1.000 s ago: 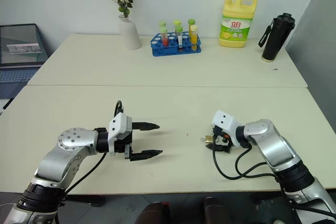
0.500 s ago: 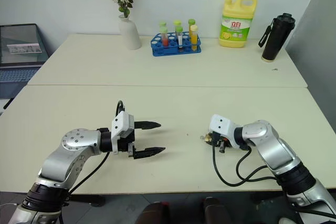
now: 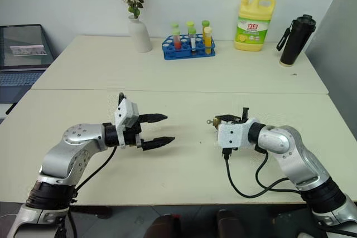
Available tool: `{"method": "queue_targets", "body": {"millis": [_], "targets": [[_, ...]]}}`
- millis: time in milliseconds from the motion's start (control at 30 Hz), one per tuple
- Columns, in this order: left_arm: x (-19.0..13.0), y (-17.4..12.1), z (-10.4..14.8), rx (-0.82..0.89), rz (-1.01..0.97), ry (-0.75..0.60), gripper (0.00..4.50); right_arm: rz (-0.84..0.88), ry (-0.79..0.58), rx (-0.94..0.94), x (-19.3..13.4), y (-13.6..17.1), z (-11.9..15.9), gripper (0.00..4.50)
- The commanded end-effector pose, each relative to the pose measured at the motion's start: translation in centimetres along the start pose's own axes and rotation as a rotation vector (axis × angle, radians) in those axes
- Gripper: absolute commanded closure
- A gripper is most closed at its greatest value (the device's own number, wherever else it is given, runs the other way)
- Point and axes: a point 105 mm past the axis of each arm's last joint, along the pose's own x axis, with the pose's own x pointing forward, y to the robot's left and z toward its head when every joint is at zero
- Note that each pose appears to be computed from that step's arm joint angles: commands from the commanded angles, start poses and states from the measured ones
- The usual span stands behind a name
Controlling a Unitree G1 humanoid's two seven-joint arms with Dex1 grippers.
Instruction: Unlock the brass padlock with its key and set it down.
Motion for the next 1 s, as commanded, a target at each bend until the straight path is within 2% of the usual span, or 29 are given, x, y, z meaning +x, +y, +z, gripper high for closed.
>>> {"method": "queue_targets", "body": {"millis": [33, 167, 333, 1000], "targets": [[0.5, -0.3, 2.2, -0.032, -0.023, -0.054, 0.00, -0.103, -0.034, -0.149, 0.0, -1.2, 1.2, 3.56], [1.5, 0.1, 3.3, -0.074, -0.025, -0.068, 0.00, -0.203, -0.038, -0.282, 0.1, -1.9, 1.6, 3.56], [2.5, -0.7, 5.2, -0.107, -0.103, -0.122, 0.00, -0.254, -0.070, -0.278, 0.7, -2.3, 2.3, 3.56], [4.4, -0.1, 6.2, -0.091, -0.245, -0.119, 0.00, -0.329, -0.143, -0.310, 0.8, -3.1, 3.7, 3.56]]}}
